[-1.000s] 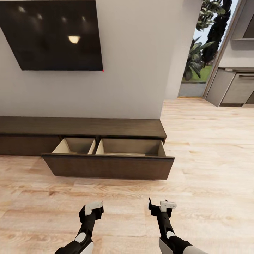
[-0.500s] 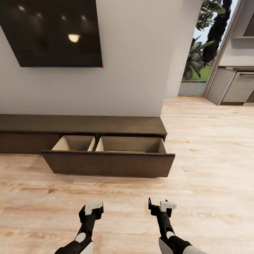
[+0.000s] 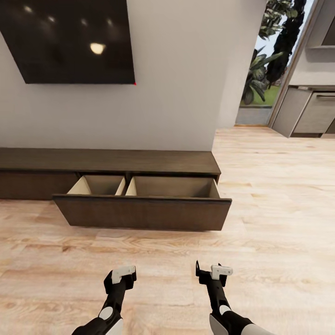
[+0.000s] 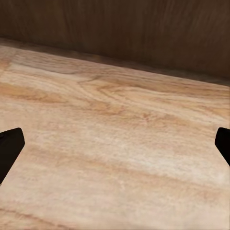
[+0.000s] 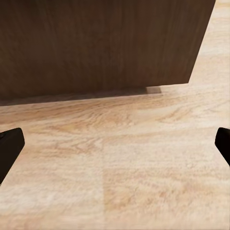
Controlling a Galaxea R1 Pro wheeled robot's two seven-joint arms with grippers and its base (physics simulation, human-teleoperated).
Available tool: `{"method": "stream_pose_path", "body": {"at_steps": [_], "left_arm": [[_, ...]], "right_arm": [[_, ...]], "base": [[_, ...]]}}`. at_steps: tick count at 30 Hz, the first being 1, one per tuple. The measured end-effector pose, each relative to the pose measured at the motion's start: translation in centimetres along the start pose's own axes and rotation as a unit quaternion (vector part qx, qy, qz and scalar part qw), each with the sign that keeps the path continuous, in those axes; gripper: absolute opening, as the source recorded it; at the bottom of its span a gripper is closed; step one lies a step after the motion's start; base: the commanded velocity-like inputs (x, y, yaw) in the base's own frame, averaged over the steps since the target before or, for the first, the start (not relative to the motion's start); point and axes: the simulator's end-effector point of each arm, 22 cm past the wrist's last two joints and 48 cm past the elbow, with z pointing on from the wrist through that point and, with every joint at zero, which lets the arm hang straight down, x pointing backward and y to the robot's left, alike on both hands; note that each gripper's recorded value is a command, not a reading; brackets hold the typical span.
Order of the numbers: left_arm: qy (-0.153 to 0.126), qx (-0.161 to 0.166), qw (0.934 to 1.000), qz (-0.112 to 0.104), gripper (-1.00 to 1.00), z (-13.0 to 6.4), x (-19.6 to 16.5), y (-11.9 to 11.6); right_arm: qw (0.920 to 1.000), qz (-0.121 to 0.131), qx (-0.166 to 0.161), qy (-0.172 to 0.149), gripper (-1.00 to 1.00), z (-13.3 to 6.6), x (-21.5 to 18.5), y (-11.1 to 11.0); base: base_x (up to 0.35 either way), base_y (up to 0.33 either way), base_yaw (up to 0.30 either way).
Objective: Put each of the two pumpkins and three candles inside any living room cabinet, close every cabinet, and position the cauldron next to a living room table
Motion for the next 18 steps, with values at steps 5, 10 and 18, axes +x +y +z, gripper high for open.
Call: {"method": "stream_pose_path", "body": {"at_steps": [5,10,18], "left_arm": [[0.000,0.000,1.0000,-0.001,1.00,0.4,1.1,0.1],[0.000,0.000,1.0000,-0.001,1.00,0.7,2.2,0.2],[0.000,0.000,1.0000,-0.001,1.00,1.3,3.9,0.4]], "right_arm": [[1.0000,0.000,0.000,0.000,1.00,0.2,1.1,-0.1],[1.0000,0.000,0.000,0.000,1.00,0.5,2.2,-0.1],[1.0000,0.000,0.000,0.000,1.00,0.8,4.1,-0.3]], "base": [[0.000,0.000,0.000],[0.000,0.000,0.000],[0.000,0.000,0.000]]}}
